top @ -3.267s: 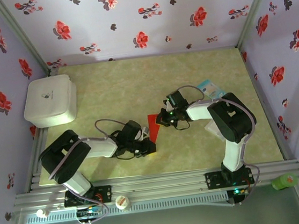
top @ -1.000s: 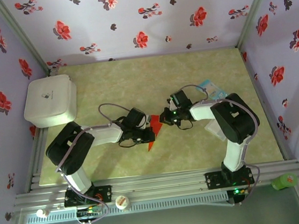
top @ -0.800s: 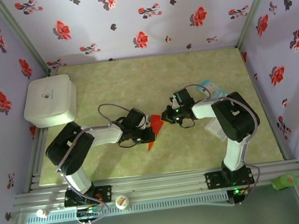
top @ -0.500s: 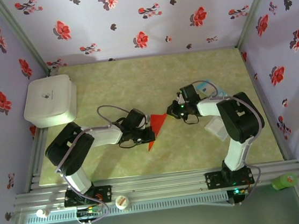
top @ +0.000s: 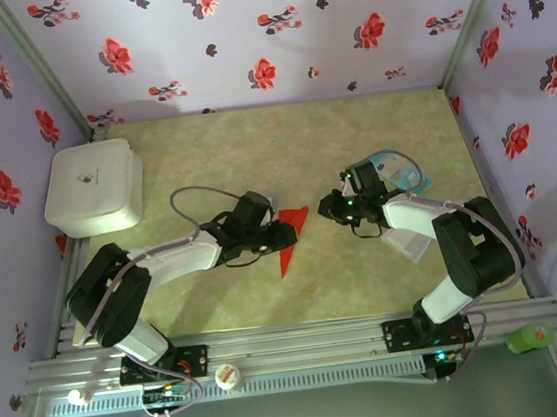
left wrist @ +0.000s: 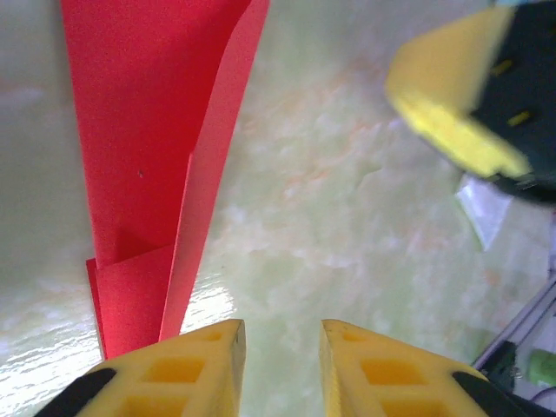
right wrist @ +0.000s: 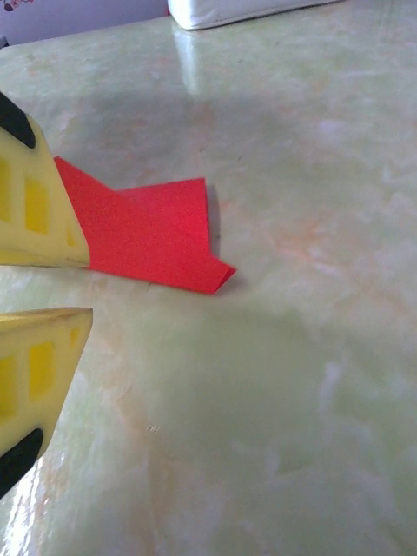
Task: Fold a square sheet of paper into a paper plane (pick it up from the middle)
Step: Fold the wing for the fifth time at the center of the table, then turn over a paper plane at the top-center of the table.
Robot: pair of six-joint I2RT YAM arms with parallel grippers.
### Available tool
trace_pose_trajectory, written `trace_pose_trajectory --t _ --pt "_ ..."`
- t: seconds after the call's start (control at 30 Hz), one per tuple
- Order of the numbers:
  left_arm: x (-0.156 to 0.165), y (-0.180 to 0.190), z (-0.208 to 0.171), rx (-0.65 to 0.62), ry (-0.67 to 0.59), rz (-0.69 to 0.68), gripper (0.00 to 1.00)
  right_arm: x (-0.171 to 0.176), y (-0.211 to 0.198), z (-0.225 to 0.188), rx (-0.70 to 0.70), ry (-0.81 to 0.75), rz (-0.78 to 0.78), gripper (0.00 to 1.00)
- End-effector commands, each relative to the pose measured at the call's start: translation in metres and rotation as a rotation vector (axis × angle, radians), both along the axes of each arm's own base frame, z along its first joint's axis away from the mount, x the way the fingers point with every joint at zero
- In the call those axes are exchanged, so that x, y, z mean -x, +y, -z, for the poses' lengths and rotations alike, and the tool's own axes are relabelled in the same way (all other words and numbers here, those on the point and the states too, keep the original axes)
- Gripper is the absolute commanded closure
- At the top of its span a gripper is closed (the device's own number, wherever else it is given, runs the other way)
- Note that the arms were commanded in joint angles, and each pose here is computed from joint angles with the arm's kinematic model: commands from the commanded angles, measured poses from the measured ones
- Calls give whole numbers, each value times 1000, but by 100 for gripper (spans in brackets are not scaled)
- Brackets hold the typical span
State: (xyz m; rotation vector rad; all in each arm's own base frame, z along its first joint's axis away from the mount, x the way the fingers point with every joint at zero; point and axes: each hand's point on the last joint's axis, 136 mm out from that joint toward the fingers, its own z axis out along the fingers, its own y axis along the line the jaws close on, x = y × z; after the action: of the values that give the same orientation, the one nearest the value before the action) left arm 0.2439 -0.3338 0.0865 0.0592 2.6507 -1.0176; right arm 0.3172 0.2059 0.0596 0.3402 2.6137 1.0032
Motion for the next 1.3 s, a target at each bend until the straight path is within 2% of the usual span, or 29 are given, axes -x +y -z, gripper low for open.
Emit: trace_pose_trajectory --t 0.0,0.17,0.47,1.27 --pt "-13 26 2 -60 -8 -50 71 4 4 0 -34 6 -4 80" --pt "-20 40 16 -82 48 -34 73 6 14 0 -47 9 -20 80" --pt "-13 27 35 -99 125 76 72 7 17 2 -43 17 -21 79" --pt "-2 22 65 -156 182 133 71 10 17 5 -33 30 -19 77"
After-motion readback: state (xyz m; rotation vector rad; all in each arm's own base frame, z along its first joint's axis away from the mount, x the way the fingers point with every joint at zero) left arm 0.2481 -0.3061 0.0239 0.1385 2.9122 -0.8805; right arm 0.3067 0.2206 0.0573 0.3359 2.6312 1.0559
